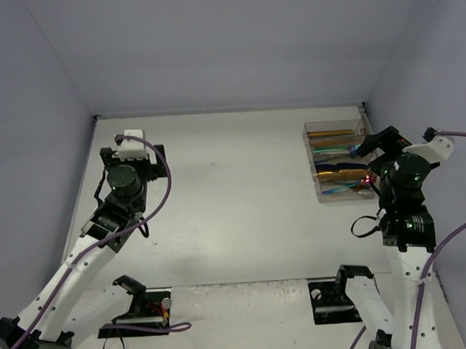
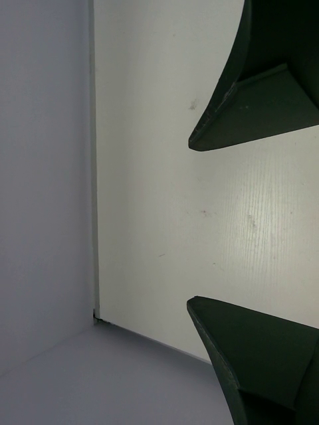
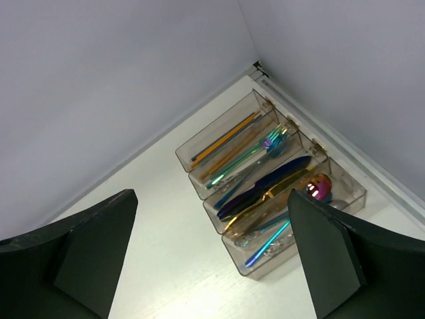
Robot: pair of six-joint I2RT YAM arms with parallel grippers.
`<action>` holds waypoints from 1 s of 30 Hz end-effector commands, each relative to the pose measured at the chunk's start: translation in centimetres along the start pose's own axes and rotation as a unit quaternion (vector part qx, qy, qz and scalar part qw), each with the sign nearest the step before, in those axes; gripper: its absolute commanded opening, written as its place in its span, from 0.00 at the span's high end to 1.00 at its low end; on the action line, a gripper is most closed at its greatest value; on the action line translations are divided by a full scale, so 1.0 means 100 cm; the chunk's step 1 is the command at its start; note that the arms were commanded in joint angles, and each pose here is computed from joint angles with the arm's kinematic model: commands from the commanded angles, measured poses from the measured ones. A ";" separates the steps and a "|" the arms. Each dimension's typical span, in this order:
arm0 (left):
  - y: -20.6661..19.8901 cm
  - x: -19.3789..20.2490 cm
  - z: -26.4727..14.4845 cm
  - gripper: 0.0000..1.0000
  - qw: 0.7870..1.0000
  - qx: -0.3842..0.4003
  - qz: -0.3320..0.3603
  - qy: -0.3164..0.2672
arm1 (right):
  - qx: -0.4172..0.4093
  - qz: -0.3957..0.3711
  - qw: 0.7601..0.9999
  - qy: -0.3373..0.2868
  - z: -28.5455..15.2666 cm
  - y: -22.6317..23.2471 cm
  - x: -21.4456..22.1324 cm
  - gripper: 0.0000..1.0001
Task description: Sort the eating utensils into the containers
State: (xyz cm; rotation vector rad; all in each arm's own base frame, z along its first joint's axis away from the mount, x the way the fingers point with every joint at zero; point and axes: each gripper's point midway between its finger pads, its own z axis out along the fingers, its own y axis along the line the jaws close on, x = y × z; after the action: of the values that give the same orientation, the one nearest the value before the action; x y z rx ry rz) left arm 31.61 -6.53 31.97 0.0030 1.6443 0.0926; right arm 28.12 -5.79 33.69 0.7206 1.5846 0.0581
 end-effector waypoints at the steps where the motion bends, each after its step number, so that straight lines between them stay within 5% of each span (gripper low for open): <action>1: 0.009 -0.034 -0.001 0.10 0.999 -0.018 -0.015 -0.042 | 0.034 -0.068 0.997 -0.014 -0.022 -0.019 -0.007 0.04; 16: 0.016 -0.021 -0.008 0.10 0.999 -0.024 0.012 -0.018 | 0.047 -0.081 0.987 -0.132 -0.100 -0.054 -0.047 0.00; 30: 0.027 -0.007 -0.016 0.10 0.998 -0.036 0.036 -0.021 | 0.033 -0.103 0.990 -0.093 -0.081 -0.044 -0.028 0.00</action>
State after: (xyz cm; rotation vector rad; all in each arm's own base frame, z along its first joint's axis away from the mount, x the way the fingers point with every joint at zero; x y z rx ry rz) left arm 29.36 -4.13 31.52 0.0304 1.6446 0.1977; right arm 16.91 -7.75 35.68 0.6109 1.4544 -0.1956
